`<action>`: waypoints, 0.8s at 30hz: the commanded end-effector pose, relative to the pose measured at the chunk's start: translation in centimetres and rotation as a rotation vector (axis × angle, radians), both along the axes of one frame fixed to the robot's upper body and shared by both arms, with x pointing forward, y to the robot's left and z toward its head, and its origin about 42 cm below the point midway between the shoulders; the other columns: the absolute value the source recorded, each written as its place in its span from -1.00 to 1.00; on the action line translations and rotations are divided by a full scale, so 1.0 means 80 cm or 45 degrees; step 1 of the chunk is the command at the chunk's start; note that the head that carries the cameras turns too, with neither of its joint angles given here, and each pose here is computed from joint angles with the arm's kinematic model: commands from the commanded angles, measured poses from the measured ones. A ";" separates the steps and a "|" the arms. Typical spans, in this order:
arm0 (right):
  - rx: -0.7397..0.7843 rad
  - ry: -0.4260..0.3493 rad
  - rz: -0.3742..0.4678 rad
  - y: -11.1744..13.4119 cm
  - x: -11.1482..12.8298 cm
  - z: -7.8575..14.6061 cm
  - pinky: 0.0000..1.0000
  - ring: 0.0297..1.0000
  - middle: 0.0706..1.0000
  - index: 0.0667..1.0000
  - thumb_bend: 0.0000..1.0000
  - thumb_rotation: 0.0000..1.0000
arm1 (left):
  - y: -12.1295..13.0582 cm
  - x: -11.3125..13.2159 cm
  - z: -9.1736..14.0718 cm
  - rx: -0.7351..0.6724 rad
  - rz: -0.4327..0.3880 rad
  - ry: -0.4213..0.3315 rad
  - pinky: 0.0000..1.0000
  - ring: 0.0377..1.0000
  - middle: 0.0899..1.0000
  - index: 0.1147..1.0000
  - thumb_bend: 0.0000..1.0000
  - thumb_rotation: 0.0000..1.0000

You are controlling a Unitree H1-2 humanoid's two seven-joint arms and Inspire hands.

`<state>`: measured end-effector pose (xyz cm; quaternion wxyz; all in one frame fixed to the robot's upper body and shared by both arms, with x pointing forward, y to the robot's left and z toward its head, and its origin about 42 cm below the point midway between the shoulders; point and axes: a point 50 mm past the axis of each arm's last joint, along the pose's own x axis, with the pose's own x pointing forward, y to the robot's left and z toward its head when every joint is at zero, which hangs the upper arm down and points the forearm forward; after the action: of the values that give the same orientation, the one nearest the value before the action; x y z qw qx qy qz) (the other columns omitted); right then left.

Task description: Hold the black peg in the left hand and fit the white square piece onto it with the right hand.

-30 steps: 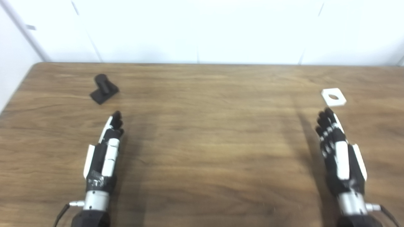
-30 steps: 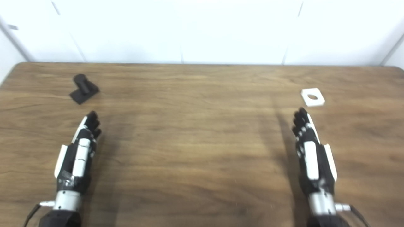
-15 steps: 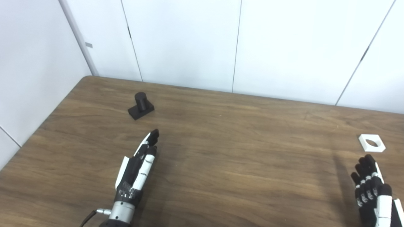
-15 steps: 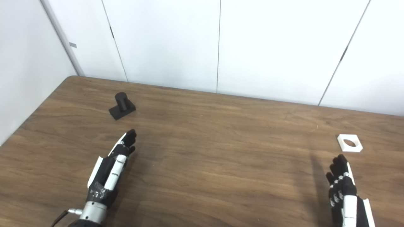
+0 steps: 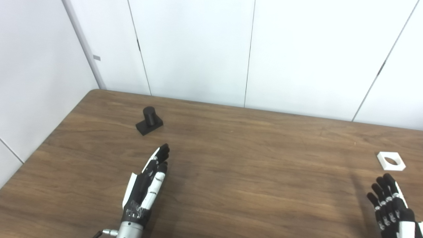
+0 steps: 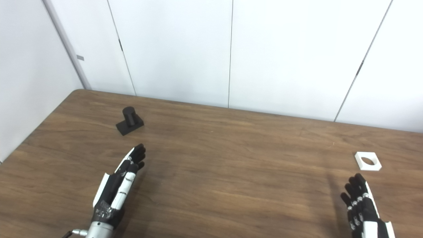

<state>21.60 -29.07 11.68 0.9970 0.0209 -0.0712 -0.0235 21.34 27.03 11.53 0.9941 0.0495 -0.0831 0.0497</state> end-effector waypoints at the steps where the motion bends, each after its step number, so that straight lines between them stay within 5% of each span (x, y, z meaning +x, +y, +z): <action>1: -0.014 0.113 -0.008 -0.015 -0.028 -0.024 0.89 0.93 0.92 0.88 0.52 0.83 | -0.012 -0.014 0.001 -0.009 0.039 -0.012 0.85 0.85 0.86 0.87 0.09 0.34; 4: -0.007 0.116 -0.012 -0.015 -0.028 -0.024 0.90 0.93 0.92 0.90 0.50 0.82 | -0.003 -0.010 0.019 0.094 0.073 -0.042 0.77 0.81 0.85 0.88 0.02 0.14; 11: -0.023 0.113 -0.022 -0.015 -0.027 -0.028 0.84 0.88 0.87 0.86 0.49 0.81 | 0.015 0.006 0.064 0.254 0.163 -0.095 0.86 0.78 0.78 0.79 0.26 -0.22; 17: -0.026 0.107 -0.027 -0.014 -0.025 -0.029 0.80 0.86 0.86 0.85 0.50 0.81 | 0.031 0.028 0.098 0.400 0.225 -0.157 0.81 0.79 0.75 0.75 0.49 -0.26; 24: -0.027 0.100 -0.024 -0.014 -0.024 -0.028 0.80 0.84 0.85 0.85 0.47 0.80 | 0.050 0.053 0.122 0.547 0.349 -0.064 0.92 0.85 0.75 0.71 0.60 -0.21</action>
<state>21.59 -29.37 11.51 0.9973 0.0137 -0.0669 -0.0253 25.25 30.55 19.44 0.9540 0.2446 -0.0822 0.1526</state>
